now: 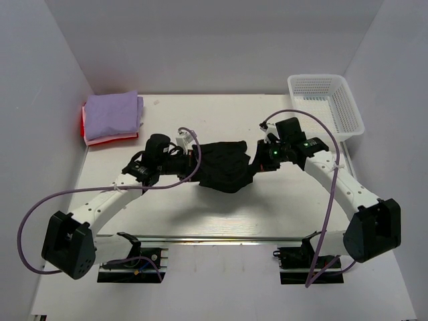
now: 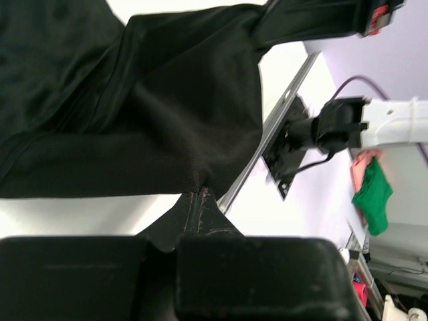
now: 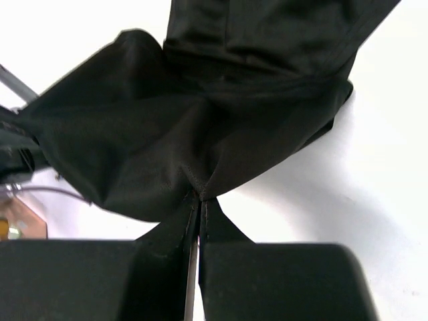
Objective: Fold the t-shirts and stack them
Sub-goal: Fold the long partially folded tshirt into a neat square
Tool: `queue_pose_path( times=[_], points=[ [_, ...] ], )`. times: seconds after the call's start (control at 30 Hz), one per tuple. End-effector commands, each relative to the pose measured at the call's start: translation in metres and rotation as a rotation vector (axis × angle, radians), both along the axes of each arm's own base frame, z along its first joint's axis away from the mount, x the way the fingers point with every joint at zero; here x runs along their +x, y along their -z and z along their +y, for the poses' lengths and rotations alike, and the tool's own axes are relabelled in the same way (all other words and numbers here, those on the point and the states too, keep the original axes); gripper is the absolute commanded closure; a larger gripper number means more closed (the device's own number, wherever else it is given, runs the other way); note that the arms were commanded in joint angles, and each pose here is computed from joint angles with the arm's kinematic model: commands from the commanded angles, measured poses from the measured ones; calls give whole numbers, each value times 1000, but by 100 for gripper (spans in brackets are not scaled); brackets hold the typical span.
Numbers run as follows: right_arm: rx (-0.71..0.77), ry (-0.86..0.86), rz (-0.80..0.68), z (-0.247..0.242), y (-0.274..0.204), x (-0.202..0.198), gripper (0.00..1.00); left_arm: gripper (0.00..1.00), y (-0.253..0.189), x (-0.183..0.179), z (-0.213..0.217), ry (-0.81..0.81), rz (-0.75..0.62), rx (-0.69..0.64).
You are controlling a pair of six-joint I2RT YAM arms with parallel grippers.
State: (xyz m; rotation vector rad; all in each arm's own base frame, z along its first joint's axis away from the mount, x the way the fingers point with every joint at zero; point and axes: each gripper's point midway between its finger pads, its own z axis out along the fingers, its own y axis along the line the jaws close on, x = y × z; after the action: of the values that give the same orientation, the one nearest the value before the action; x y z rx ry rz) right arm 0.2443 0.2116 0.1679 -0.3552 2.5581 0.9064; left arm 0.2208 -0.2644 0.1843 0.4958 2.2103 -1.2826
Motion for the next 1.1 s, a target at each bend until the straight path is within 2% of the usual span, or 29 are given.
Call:
queue_pose_path(
  times=[0.0, 0.13, 0.3, 0.5, 0.67, 1.07],
  points=[
    [71, 48, -93, 8, -23, 27, 100, 100, -26, 15, -14, 18, -66, -103],
    [72, 46, -80, 7, -22, 28, 100, 100, -26, 23, -20, 42, -87, -142],
    [72, 61, -87, -2, -19, 16, 100, 100, -13, 9, -30, 131, -2, -181],
    [46, 100, -122, -17, -17, 12, 100, 100, -3, -1, -22, 118, -14, -198],
    [58, 83, -118, -10, -14, 15, 100, 100, 11, 21, -13, 0, -39, -118],
    [53, 138, -156, -8, -25, 78, 100, 100, 13, 79, 8, -201, -83, -27]
  ],
)
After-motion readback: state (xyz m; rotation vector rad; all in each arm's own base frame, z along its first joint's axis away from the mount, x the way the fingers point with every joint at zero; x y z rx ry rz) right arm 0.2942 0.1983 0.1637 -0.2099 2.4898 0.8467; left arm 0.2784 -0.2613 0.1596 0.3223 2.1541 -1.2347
